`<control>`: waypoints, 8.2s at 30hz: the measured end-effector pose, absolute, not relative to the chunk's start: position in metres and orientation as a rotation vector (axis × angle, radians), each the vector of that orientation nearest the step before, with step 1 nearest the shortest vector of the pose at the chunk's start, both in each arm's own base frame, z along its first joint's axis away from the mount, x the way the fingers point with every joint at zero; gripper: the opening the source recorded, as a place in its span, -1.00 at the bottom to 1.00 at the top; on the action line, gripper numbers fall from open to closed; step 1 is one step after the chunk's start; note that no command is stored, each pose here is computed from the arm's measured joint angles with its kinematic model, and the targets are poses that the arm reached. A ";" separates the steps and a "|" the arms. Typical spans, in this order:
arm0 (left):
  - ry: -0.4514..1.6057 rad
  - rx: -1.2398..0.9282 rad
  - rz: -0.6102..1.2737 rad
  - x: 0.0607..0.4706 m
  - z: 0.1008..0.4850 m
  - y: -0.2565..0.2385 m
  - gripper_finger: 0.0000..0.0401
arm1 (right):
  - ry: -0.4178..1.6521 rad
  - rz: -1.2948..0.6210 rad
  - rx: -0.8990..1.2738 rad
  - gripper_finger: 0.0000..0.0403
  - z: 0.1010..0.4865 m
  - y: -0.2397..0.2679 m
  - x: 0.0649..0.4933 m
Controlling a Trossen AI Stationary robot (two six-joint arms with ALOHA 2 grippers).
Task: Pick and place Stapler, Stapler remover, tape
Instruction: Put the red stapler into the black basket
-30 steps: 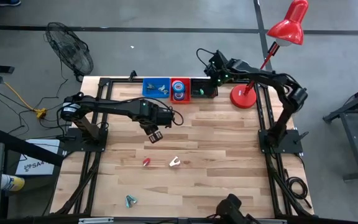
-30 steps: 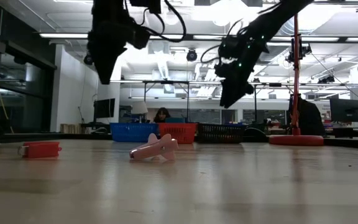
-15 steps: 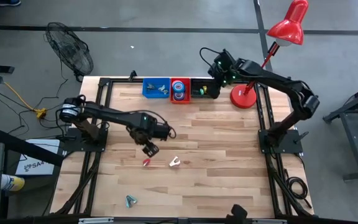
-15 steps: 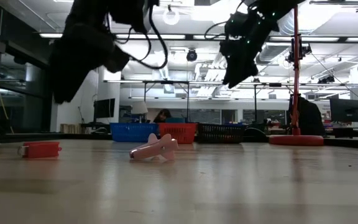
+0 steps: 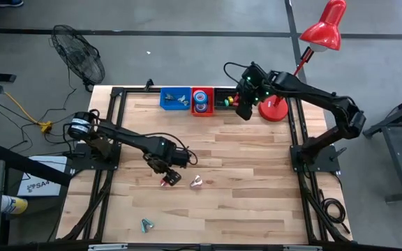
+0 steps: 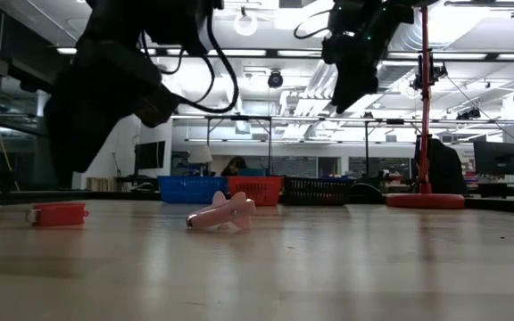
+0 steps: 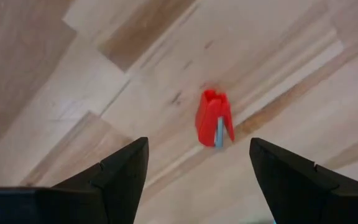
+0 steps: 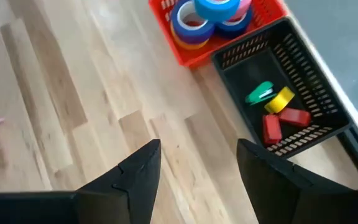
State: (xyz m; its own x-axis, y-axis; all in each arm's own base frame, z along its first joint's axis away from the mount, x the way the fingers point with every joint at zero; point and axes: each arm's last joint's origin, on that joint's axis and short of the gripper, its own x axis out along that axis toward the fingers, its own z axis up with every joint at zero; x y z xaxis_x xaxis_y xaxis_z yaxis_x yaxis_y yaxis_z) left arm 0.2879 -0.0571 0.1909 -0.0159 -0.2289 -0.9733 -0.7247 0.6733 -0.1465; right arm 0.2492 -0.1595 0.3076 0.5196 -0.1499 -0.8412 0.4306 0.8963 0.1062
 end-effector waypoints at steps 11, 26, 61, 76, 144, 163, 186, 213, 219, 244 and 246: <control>1.610 -0.826 0.425 0.299 0.171 -0.071 0.37 | 1.004 -0.339 0.273 0.00 0.307 -0.143 0.256; 1.694 -0.773 0.427 0.304 0.141 -0.088 0.37 | 1.023 -0.327 0.277 0.00 0.306 -0.140 0.256; 1.637 -0.714 0.549 0.306 0.136 -0.088 0.37 | 1.025 -0.304 0.250 0.00 0.308 -0.138 0.255; 1.618 -0.708 0.571 0.306 0.136 -0.087 -0.17 | 1.027 -0.301 0.246 0.00 0.308 -0.138 0.255; 0.834 0.142 0.401 0.407 0.345 -0.016 -0.57 | 0.665 0.219 -0.289 -0.01 0.342 -0.045 0.295; 0.807 0.152 0.390 0.409 0.347 -0.017 -0.57 | 0.732 0.205 -0.286 -0.28 0.337 -0.045 0.292; 0.768 0.150 0.384 0.412 0.350 -0.017 -0.57 | 0.732 0.207 -0.284 -0.56 0.337 -0.045 0.291; 0.766 0.132 0.393 0.412 0.350 -0.017 -0.56 | 0.746 0.162 -0.298 -0.76 0.338 -0.046 0.290; 0.774 0.147 0.398 0.412 0.349 -0.017 -0.34 | 0.762 0.143 -0.284 -0.77 0.337 -0.047 0.290; 0.976 0.136 0.580 0.365 0.360 -0.011 0.12 | 0.890 -0.256 -0.083 -0.78 0.330 -0.126 0.261; 0.975 0.128 0.589 0.364 0.360 -0.010 0.12 | 0.892 -0.302 -0.054 -0.78 0.329 -0.138 0.256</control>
State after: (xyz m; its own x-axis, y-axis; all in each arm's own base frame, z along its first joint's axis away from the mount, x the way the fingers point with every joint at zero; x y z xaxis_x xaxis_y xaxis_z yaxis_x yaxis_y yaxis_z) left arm 0.3644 -0.0105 0.3602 0.4196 0.5238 -0.7414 -0.4125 0.8375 0.3583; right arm 0.2561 -0.1381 0.3293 0.5888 -0.2811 -0.7578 0.2366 0.9564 -0.1709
